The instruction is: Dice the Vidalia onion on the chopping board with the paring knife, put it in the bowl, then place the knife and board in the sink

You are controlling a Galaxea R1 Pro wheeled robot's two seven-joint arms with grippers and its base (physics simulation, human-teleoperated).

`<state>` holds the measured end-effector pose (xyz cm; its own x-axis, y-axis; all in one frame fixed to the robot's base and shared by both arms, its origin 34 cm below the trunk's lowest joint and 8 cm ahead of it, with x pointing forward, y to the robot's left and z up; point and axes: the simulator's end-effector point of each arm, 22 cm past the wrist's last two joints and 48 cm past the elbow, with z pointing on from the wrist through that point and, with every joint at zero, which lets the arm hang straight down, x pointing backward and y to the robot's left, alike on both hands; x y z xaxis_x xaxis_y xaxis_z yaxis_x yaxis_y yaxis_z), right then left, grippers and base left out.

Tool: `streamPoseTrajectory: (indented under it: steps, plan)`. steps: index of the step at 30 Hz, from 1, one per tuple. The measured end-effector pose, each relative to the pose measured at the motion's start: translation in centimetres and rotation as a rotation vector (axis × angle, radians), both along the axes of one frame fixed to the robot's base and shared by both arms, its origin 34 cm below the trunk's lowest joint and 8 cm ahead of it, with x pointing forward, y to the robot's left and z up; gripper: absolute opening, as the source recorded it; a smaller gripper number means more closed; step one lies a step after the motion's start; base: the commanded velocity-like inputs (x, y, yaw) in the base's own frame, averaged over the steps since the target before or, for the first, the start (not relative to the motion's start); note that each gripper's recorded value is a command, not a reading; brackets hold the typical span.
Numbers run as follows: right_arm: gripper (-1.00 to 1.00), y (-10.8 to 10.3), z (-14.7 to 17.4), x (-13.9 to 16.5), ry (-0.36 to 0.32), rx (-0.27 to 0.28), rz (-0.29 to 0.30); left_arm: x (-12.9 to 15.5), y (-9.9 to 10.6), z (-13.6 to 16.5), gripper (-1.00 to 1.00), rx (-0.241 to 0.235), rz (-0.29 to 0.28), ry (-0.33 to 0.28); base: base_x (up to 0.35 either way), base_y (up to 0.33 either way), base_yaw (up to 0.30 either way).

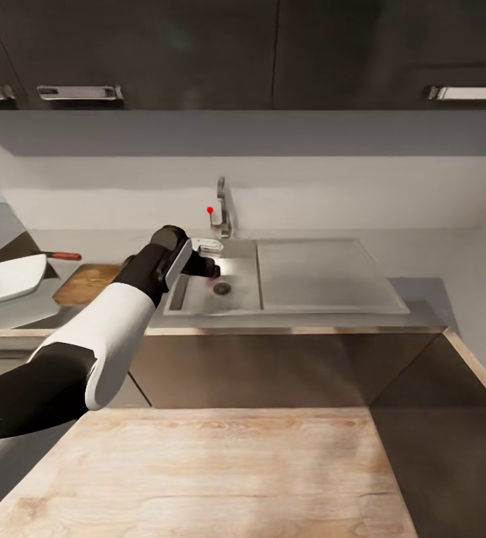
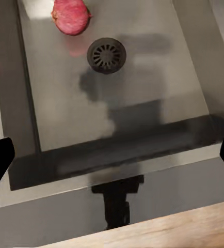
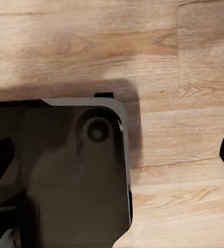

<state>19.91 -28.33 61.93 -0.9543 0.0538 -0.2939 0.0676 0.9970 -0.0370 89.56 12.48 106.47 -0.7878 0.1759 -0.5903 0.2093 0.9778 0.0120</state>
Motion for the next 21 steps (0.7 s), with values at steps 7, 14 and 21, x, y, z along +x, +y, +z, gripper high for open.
streamPoseTrajectory:
  steps: [7, 14, 21]
  plan:
    - [1.00, 0.02, 0.00, -0.02, 0.000, 0.000, 0.000, 0.06, 0.39, -0.05, 1.00, 0.005, 0.006, 0.000, 0.273, 0.056, 0.000]
    - [1.00, 0.09, -0.01, -0.01, 0.000, 0.001, 0.000, 0.15, 0.45, 0.09, 1.00, 0.007, 0.008, -0.005, 0.259, 0.128, 0.000]
    - [1.00, 0.12, -0.02, -0.01, 0.001, 0.002, 0.000, 0.22, 0.42, 0.10, 1.00, 0.007, 0.007, -0.007, 0.050, 0.007, 0.000]
